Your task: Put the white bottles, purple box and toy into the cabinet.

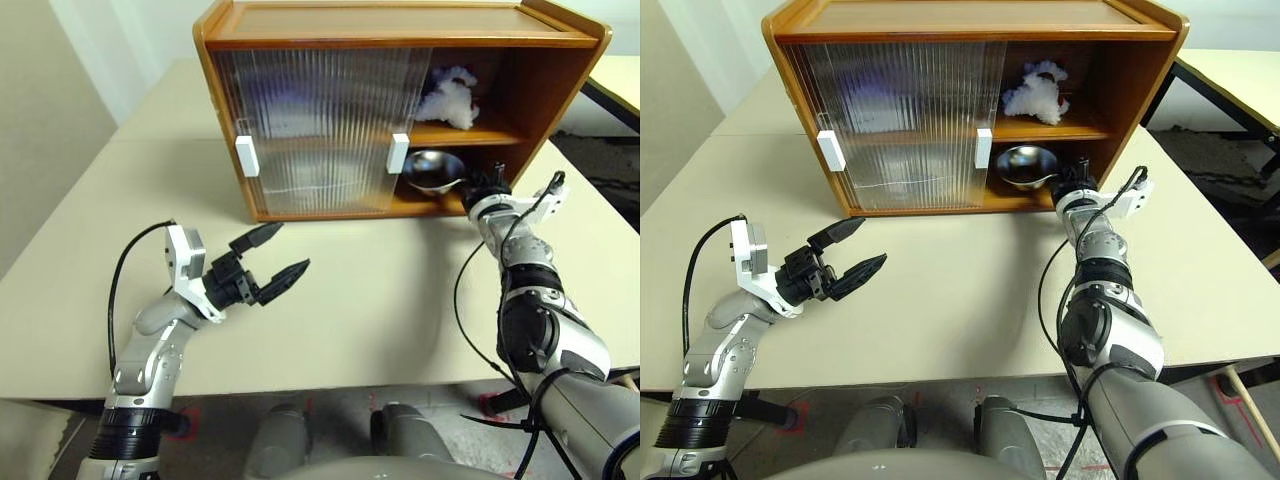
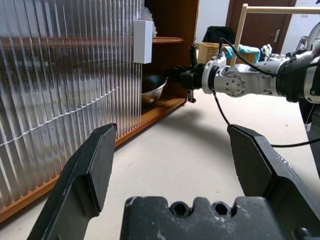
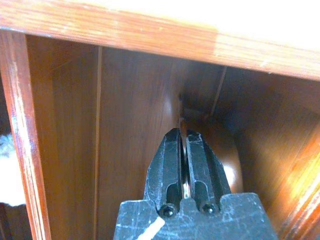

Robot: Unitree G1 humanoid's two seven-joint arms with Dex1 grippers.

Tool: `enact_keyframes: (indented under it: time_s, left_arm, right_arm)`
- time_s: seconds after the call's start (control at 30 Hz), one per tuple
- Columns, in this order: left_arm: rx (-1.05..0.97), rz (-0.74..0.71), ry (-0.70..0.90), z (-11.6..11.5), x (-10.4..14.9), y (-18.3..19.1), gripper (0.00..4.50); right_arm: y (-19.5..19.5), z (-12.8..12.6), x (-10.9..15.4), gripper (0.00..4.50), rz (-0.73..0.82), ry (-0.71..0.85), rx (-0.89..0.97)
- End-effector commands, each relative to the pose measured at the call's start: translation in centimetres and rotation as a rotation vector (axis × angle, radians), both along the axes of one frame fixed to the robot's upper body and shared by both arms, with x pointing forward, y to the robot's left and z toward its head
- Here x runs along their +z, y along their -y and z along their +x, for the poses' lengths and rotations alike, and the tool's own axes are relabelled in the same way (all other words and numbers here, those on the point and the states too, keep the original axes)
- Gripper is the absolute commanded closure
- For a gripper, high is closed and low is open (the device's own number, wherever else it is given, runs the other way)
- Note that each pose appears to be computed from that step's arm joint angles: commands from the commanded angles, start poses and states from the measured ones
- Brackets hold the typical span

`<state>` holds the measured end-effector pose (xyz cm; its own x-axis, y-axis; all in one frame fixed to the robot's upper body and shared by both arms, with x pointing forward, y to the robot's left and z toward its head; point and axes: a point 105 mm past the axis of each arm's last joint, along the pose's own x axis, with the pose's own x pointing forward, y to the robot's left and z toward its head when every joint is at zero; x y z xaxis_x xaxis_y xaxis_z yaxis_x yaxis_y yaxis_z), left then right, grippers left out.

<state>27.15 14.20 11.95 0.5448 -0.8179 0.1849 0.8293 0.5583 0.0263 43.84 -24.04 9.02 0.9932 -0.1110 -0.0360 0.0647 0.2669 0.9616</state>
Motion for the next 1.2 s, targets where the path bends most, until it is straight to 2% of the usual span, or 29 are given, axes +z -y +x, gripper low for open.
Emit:
enact_keyframes:
  time_s: [0.03,0.17,0.47,0.57,0.67,0.87,0.97,1.03,1.2]
  left_arm:
    - [-0.005,0.012,0.013,-0.1,0.1,0.1,0.0]
    - [-0.004,0.013,0.012,-0.1,0.0,0.1,0.0]
    - [-0.009,0.014,0.009,-0.1,0.0,0.1,0.0]
    - [-0.012,0.015,0.01,-0.1,0.0,0.1,0.0]
    - [-0.003,0.015,0.016,-0.1,0.2,0.0,0.0]
    - [0.007,0.005,0.003,-0.4,-0.1,-0.1,0.0]
    - [0.012,0.004,-0.003,-0.6,-0.2,-0.2,0.0]
    - [0.014,0.006,-0.003,-0.6,-0.2,-0.3,0.0]
    - [0.016,0.011,-0.003,-0.6,-0.2,-0.4,0.0]
  right_arm:
    - [0.0,-0.2,-1.2,4.5,-0.021,-0.054,0.003]
    - [0.2,-0.2,-1.3,3.32,-0.034,-0.054,0.002]
    - [0.4,-0.6,-1.9,0.02,-0.072,-0.054,0.024]
    - [0.3,-0.9,-1.8,0.02,-0.104,-0.036,0.055]
    - [0.0,-2.1,-1.9,0.02,-0.216,-0.022,0.141]
    - [-1.1,-6.3,-2.3,0.02,-0.41,-0.02,0.275]
    - [-2.8,-7.6,-1.0,0.64,-0.422,0.043,0.351]
    - [-4.1,-8.4,-0.3,1.36,-0.453,0.069,0.405]
    - [-8.6,-9.9,1.5,3.26,-0.643,0.188,0.603]
